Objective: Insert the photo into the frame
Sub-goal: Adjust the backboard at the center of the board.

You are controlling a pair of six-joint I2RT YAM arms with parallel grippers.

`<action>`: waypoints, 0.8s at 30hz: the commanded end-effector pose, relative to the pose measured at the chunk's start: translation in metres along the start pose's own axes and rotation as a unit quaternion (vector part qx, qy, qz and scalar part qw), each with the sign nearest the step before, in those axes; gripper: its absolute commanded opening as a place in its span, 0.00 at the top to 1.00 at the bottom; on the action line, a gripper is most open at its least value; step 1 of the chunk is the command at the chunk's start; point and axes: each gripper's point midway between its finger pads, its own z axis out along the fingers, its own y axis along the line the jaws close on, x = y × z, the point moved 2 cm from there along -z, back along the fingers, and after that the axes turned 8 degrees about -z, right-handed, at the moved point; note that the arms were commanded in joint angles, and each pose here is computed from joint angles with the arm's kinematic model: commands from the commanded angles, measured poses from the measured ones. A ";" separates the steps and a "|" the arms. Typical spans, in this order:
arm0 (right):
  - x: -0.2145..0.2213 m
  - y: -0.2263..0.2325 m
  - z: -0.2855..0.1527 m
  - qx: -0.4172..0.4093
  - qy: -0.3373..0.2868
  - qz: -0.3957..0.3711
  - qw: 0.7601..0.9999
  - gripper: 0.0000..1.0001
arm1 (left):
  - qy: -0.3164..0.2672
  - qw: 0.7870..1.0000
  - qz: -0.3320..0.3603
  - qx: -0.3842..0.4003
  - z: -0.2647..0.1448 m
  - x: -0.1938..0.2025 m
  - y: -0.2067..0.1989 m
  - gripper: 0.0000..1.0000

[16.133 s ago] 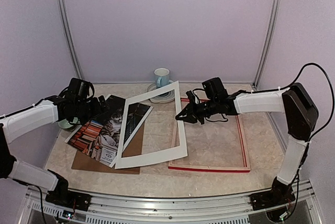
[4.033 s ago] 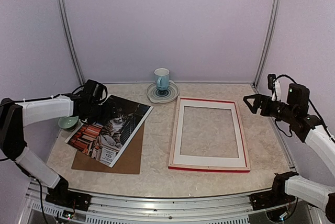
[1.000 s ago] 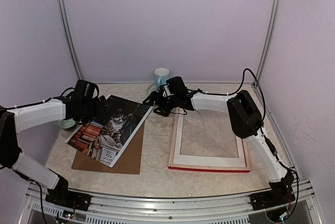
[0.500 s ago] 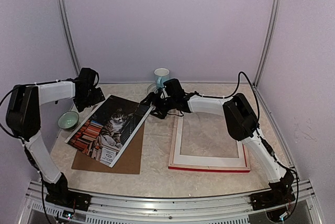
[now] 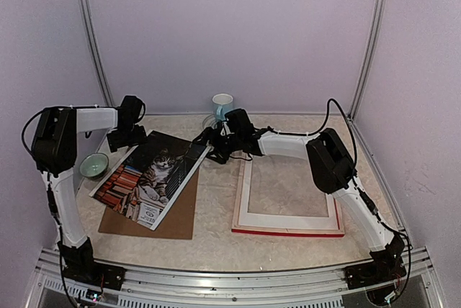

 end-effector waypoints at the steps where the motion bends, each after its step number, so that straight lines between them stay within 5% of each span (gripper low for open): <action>1: 0.012 0.000 0.004 -0.003 0.010 -0.005 1.000 0.13 | 0.018 0.999 0.017 -0.037 0.019 0.006 0.016 0.01; 24: 0.015 -0.002 -0.002 0.006 0.012 -0.010 1.000 0.13 | 0.119 0.991 -0.020 0.055 0.041 0.050 0.006 0.01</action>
